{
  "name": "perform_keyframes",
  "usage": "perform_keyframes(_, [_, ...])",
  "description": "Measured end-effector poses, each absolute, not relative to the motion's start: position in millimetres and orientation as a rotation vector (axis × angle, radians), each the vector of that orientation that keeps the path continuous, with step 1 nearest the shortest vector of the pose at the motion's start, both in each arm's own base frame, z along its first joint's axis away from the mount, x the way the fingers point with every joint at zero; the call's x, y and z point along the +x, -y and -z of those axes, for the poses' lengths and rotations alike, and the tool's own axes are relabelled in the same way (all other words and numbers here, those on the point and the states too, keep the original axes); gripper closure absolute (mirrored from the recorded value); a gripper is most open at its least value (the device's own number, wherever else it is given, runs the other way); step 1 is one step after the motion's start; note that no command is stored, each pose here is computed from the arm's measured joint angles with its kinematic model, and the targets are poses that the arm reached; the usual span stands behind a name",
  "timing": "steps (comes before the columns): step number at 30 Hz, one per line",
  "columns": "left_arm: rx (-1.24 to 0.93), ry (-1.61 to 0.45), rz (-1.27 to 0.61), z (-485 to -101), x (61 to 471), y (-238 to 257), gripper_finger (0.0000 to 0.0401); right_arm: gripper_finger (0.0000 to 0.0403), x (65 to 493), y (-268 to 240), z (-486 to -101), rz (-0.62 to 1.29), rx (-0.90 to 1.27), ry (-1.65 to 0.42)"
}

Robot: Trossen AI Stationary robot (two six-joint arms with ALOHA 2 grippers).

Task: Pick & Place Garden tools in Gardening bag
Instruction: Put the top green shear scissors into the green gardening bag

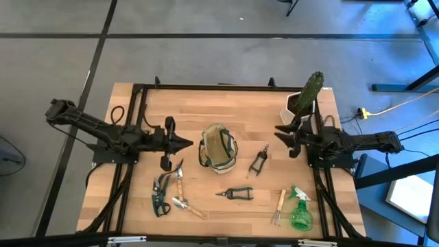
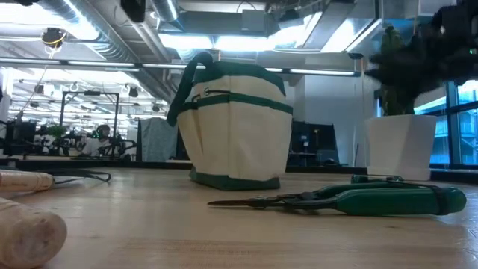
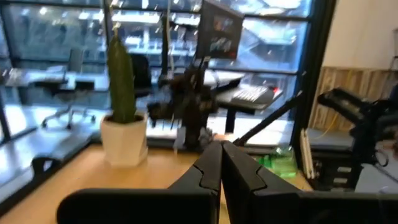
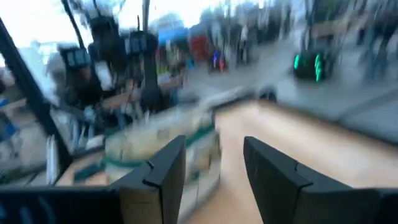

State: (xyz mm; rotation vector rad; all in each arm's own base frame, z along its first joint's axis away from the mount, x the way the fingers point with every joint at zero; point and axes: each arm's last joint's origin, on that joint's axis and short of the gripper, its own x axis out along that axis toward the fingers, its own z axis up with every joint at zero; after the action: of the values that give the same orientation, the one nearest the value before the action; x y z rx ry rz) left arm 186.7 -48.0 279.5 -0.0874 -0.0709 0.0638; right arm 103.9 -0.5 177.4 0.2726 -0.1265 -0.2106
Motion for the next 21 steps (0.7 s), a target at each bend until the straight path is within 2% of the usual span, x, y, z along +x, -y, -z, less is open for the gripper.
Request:
perform_keyframes(5, [-0.101,0.026,-0.086,-275,185,54,0.04,0.0238,101,-3,-196,0.084,0.108,0.295])
perform_keyframes(9, [-0.098,0.017,-0.068,-274,184,58,0.04,0.0238,100,-6,-199,-0.006,0.064,0.326])
perform_keyframes(16, [-0.106,-0.042,-0.074,-268,183,59,0.04,0.0238,101,-6,-197,-0.022,0.131,0.306])
perform_keyframes(21, [-0.105,-0.062,-0.117,-265,182,58,0.04,0.0238,101,-7,-197,-0.066,0.287,0.299])
